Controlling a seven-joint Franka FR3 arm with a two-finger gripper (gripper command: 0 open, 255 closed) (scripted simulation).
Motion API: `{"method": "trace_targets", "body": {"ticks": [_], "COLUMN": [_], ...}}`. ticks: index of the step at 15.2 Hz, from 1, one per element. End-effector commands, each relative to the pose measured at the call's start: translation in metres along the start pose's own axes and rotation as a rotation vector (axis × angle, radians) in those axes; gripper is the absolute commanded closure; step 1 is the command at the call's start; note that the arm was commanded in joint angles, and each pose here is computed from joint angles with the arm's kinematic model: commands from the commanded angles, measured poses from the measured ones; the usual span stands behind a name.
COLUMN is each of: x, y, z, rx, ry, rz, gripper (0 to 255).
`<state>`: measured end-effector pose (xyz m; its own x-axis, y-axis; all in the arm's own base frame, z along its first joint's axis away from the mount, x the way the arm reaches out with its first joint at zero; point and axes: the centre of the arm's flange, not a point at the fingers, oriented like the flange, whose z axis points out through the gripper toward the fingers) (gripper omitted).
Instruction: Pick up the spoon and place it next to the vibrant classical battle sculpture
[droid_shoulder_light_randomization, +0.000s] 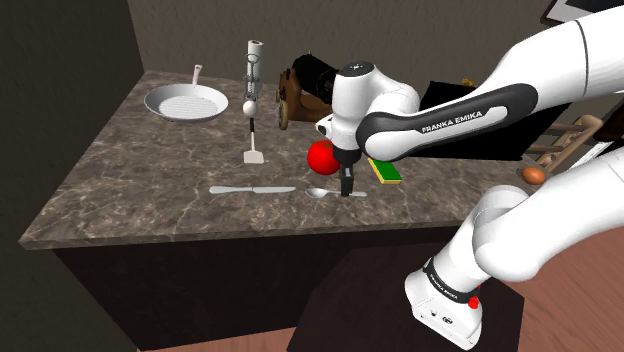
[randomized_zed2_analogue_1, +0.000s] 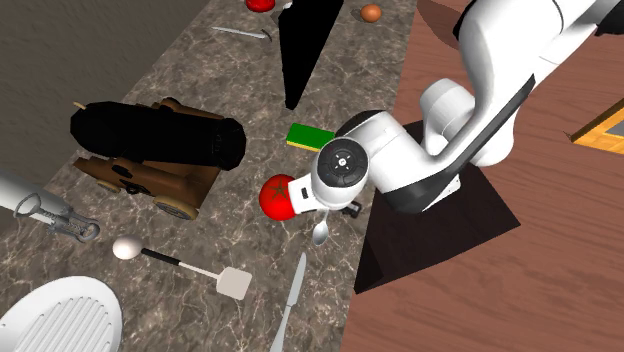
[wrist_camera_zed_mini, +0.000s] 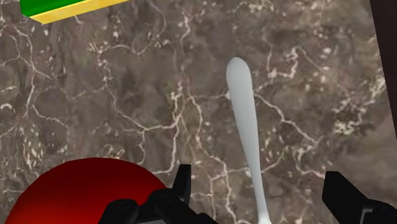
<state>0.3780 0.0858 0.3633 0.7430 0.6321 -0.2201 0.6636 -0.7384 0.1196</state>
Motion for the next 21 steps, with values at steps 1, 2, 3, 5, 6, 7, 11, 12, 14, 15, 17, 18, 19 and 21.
{"method": "trace_targets", "body": {"ticks": [1,2,3,5,6,7,11,12,14,15,17,18,19,21], "x": [0.001,0.001,0.001,0.001,0.001,0.001,0.001,0.001,0.002,0.001,0.003,0.005,0.005,0.004], "y": [-0.002,-0.002,-0.002,-0.002,-0.002,-0.002,-0.002,-0.002,-0.002,0.000,0.002,0.001,0.002,0.001], "z": [0.012,0.017,0.023,0.031,0.031,0.031,0.031,0.031,0.031,0.032,0.032,0.031,0.031,0.033], "rx": [-0.003,-0.003,-0.003,-0.003,-0.003,-0.003,-0.003,-0.003,-0.003,-0.003,-0.003,-0.003,-0.003,-0.003], "ry": [-0.001,-0.001,-0.001,-0.001,-0.001,-0.001,-0.001,-0.001,-0.001,-0.001,-0.001,-0.001,-0.001,-0.001], "rz": [-0.007,-0.007,-0.007,-0.007,-0.007,-0.007,-0.007,-0.007,-0.007,-0.007,-0.007,-0.007,-0.007,-0.007], "gripper": [0,0,0,0,0,0,0,0,255,255,255,255,255,255]}}
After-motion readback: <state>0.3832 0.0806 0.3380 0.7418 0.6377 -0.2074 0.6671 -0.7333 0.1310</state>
